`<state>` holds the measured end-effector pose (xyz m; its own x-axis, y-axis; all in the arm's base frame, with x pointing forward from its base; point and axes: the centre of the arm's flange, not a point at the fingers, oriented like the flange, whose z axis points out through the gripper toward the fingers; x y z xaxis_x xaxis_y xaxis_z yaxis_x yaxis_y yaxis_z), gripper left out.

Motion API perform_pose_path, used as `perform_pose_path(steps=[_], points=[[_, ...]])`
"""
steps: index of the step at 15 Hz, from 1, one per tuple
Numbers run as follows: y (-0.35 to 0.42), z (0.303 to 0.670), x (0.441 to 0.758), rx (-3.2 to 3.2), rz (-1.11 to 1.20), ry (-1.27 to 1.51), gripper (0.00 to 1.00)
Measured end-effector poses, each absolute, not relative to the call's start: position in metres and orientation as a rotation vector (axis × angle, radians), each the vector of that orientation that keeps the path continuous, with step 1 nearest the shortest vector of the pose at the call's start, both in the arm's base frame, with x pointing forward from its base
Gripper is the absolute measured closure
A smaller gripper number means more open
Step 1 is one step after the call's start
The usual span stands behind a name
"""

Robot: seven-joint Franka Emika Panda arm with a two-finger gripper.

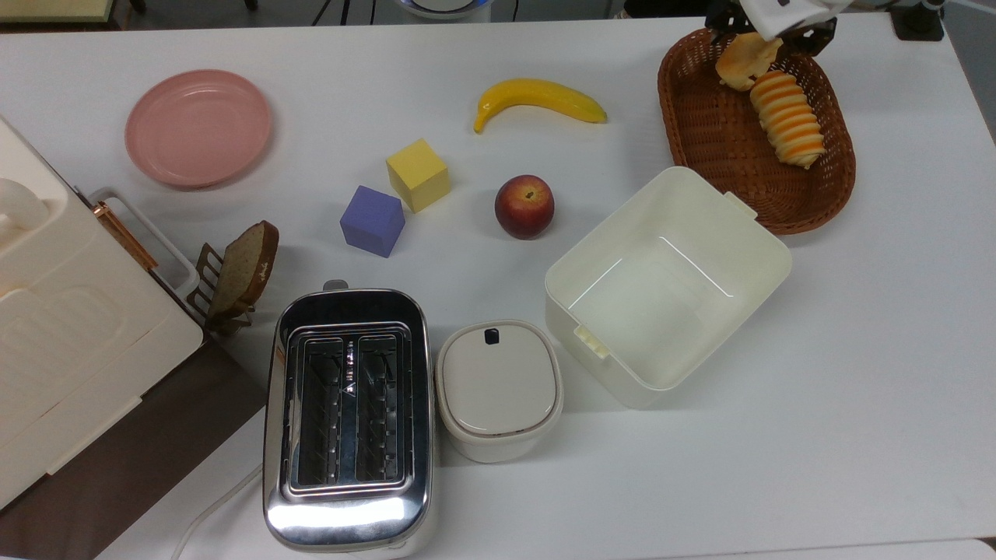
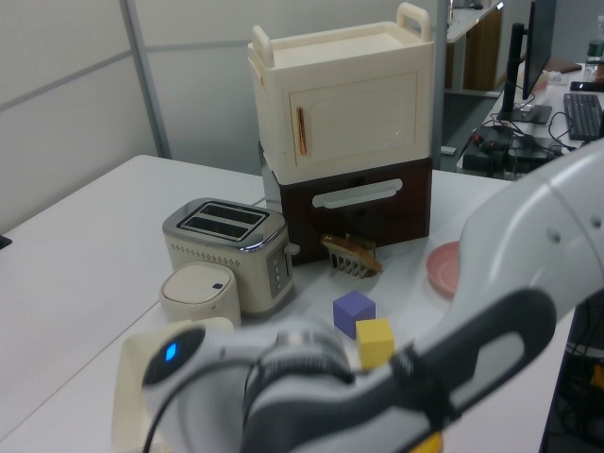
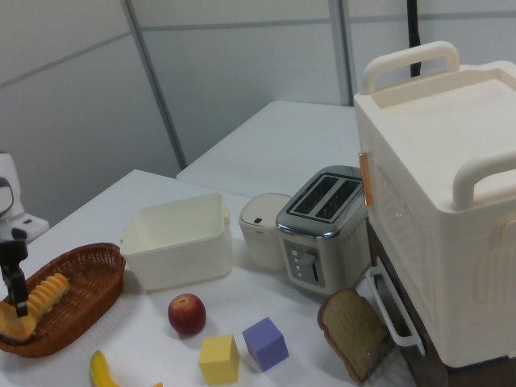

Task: Put the bread on the table
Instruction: 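Lower the gripper onto the bread piece in the basket and grasp it, then lift the bread piece and carry it over the cream box toward the apple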

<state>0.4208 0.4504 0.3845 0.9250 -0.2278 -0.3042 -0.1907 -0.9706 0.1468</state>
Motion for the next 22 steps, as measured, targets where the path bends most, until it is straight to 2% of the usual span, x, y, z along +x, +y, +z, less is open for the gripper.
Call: perform_pose_path(steps=[1,2,4,5,7,9,10,12,15,18,22], points=[[0.46,0.369,0.413,2.948,-0.498,-0.302,0.0],[0.468,0.358,0.407,2.941,-0.495,-0.285,0.06],[0.478,0.353,0.399,2.944,-0.485,-0.26,0.12],[0.479,0.353,0.397,2.943,-0.485,-0.255,0.21],[0.478,0.353,0.399,2.945,-0.485,-0.251,0.56],[0.472,0.358,0.405,2.956,-0.481,-0.253,0.79],[0.468,0.362,0.41,2.961,-0.481,-0.257,0.87],[0.448,0.38,0.427,2.983,-0.49,-0.249,0.89],[0.399,0.455,0.466,3.084,-0.442,-0.274,0.92],[0.336,0.519,0.518,3.178,-0.318,-0.438,0.92],[0.261,0.546,0.582,3.249,-0.07,-0.729,0.92]])
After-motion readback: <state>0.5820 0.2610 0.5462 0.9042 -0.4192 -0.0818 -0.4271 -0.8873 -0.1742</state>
